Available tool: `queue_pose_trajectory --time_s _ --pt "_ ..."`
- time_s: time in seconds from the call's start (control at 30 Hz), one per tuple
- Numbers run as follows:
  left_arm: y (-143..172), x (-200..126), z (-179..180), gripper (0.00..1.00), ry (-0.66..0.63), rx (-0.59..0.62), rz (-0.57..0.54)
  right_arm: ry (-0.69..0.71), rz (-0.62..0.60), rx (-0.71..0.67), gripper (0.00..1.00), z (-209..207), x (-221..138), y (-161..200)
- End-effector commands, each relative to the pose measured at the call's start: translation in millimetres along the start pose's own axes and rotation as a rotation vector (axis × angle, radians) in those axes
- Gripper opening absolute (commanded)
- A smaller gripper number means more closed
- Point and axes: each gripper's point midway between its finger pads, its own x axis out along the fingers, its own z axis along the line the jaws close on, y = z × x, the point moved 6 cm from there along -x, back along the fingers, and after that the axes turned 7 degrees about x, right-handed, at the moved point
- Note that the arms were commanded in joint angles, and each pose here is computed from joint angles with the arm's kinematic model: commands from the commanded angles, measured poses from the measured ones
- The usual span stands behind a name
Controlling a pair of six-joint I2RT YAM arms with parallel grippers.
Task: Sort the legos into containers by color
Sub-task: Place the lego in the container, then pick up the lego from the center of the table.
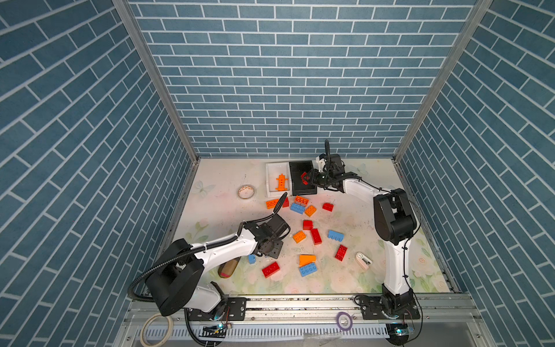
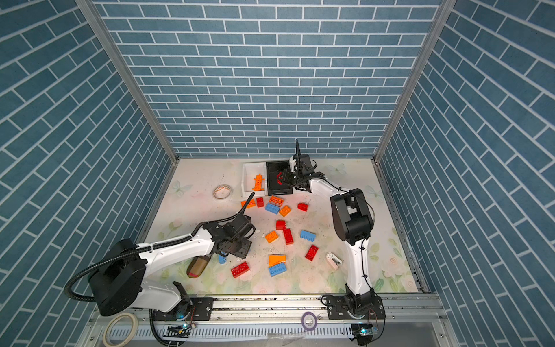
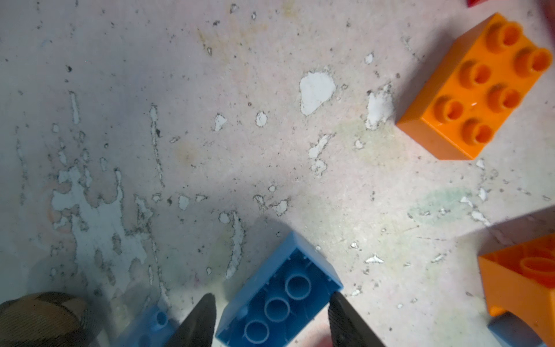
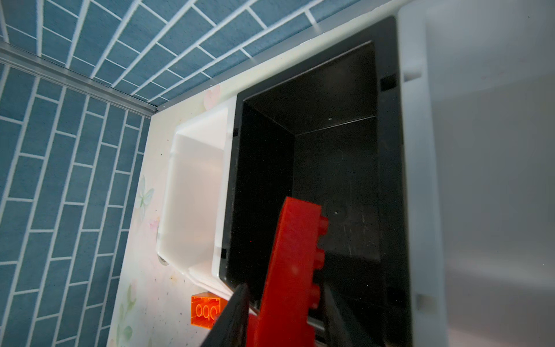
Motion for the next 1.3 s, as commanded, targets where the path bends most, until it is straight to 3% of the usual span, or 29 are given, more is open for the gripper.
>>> queue_pose_trajectory --time_s 0.0,0.53,0.83,1.17,1.27 --pt "-2 0 0 0.62 -0.017 0.008 0.008 0.010 -0.005 0.025 0.49 -2 3 -5" --pt "8 9 -7 0.62 0.044 0.001 0.046 -0.079 -0.024 0.002 0.61 19 -31 1" --pt "6 24 -8 0.61 0.026 -0.005 0.062 -0.084 -0.056 -0.049 0.76 27 -68 13" --pt "0 30 -8 0.38 0.024 -0.004 0.059 0.030 -0.093 -0.137 0.77 9 -105 38" --pt "-6 27 -8 0.35 0.028 -0.007 0.033 0.084 -0.094 -0.171 0.76 -2 -115 49"
